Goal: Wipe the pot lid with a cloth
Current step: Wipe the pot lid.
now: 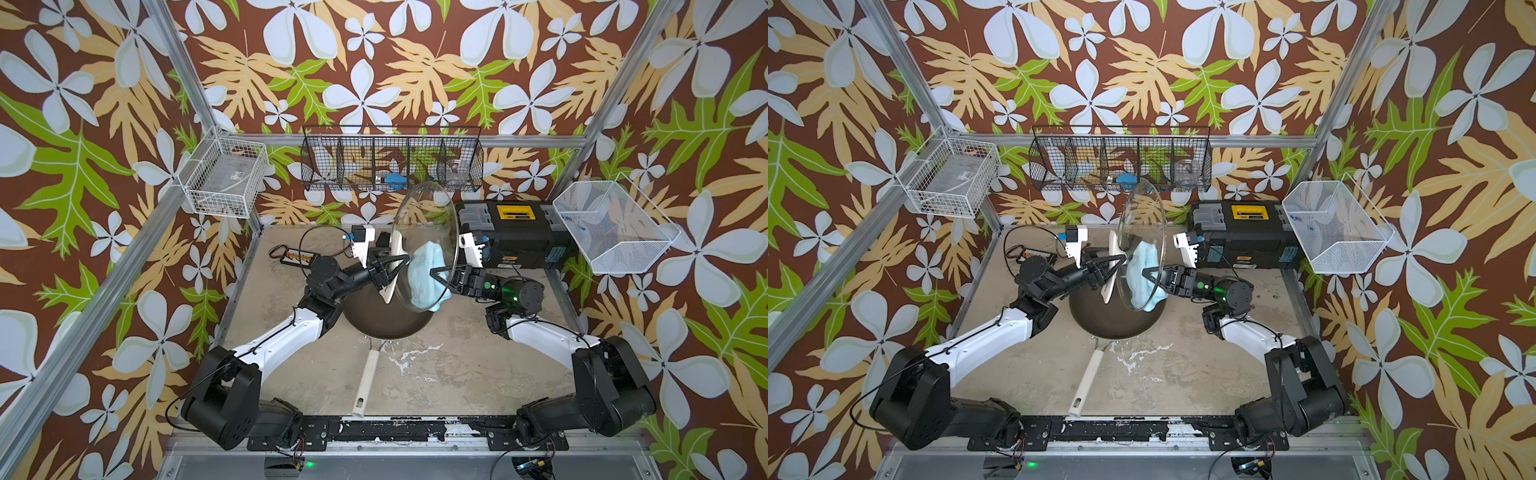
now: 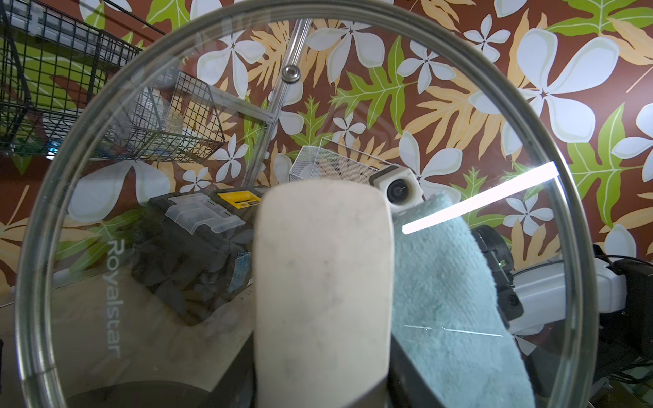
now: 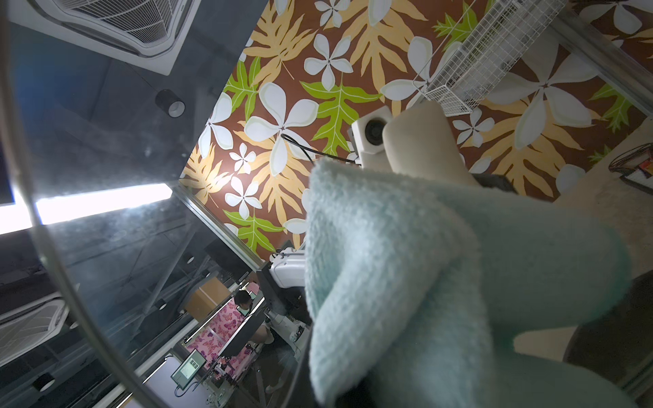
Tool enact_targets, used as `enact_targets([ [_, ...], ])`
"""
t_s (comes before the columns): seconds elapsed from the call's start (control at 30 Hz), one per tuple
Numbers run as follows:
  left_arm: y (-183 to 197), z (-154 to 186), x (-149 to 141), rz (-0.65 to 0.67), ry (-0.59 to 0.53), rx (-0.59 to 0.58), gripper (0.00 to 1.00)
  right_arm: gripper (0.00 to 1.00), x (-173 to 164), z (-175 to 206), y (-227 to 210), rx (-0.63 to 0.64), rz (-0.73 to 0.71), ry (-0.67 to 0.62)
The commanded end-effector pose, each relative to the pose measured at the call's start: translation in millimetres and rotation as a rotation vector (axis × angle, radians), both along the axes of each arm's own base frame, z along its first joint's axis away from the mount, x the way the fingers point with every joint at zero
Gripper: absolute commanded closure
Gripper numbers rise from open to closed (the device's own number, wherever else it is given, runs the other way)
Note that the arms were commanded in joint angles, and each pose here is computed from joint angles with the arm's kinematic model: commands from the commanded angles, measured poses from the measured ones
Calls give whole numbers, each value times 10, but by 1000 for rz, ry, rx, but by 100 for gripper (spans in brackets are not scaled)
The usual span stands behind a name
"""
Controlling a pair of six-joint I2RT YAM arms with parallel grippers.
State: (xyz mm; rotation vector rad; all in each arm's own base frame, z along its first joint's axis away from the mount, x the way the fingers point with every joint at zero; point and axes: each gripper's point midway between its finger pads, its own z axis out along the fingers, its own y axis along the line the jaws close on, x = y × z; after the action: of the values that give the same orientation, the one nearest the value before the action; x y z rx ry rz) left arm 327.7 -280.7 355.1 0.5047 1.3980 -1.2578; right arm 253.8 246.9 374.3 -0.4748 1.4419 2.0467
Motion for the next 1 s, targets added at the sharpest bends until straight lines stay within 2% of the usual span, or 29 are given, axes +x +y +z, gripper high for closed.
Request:
enact_targets([
  [0.0,108,371,-51,48,-157,-73,100,100,-282,324,-191,91,-22,-224],
  [0.2,66,341,-77,6,-141,-82,100,100,-184,494,-325,111,-75,-258],
  [0.57,21,259,-134,-54,-110,-96,100,100,199,751,-214,122,-65,-334],
  [0.97,-39,327,-129,-89,-125,-85,100,100,729,712,-85,130,-69,-332],
])
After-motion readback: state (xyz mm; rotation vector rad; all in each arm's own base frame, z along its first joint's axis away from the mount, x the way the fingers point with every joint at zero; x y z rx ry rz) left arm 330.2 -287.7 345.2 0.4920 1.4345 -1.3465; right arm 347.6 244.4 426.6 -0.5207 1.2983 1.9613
